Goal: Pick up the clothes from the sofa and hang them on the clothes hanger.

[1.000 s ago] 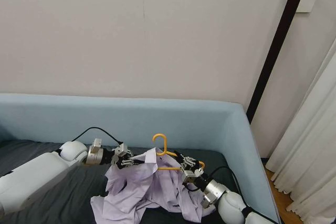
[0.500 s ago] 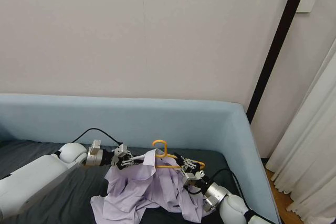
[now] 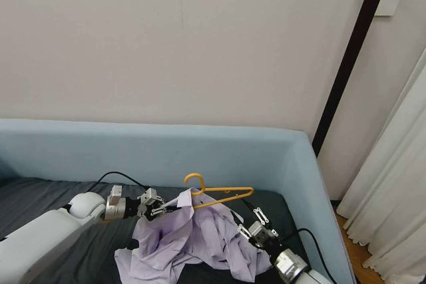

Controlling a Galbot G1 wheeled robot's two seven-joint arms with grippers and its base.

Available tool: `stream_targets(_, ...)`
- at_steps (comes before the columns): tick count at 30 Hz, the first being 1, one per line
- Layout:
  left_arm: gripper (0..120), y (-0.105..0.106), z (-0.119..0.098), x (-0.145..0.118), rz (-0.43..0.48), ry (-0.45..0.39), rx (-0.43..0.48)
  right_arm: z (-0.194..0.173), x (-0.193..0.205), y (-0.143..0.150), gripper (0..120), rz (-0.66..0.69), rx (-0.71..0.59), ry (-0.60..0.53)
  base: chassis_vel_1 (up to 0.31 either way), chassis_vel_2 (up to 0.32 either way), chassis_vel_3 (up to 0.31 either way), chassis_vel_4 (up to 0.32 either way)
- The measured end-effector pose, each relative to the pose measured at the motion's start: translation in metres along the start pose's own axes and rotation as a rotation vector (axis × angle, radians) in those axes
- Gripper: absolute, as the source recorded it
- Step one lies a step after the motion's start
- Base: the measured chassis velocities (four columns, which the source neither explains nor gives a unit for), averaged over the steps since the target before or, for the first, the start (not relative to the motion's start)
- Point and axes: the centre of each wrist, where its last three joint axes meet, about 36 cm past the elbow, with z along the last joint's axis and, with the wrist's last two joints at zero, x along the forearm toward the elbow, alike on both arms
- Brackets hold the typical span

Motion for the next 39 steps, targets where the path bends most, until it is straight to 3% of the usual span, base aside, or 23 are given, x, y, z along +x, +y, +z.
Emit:
stream_targets(3,3,-0.004,0.003,0.003,0.003,0.005,0.003,0.010,0.004,0.002,81,0.005,-0.118,0.079,0.000,0.000,0.000,0.000)
stream_targets(6,3,-0.009,0.006,0.006,0.007,0.009,0.006,0.013,0.000,0.002,95,-0.010,-0.376,0.213,0.000,0.000,0.000,0.000)
stream_targets(7,3,-0.009,0.006,0.006,0.007,0.009,0.006,0.013,0.000,0.002,95,-0.010,-0.376,0.213,0.000,0.000,0.000,0.000)
stream_targets(11,3,-0.013,0.005,0.008,0.012,0.008,0.001,0.020,-0.017,-0.012,100,-0.043,-0.651,0.316,0.000,0.000,0.000,0.000)
stream_targets(14,3,-0.014,0.005,0.011,0.013,0.009,0.000,0.024,-0.026,-0.014,100,-0.054,-0.733,0.331,0.000,0.000,0.000,0.000)
stream_targets(29,3,-0.025,0.010,0.021,0.015,0.013,0.012,0.048,-0.077,-0.019,99,-0.060,-0.860,0.384,0.000,0.000,0.000,0.000)
stream_targets(34,3,-0.027,0.009,0.021,0.020,0.010,0.011,0.047,-0.086,-0.016,84,-0.040,-0.863,0.402,0.000,0.000,0.000,0.000)
stream_targets(39,3,-0.023,0.003,0.021,0.024,0.006,-0.001,0.045,-0.094,-0.013,60,-0.012,-0.856,0.417,0.000,0.000,0.000,0.000)
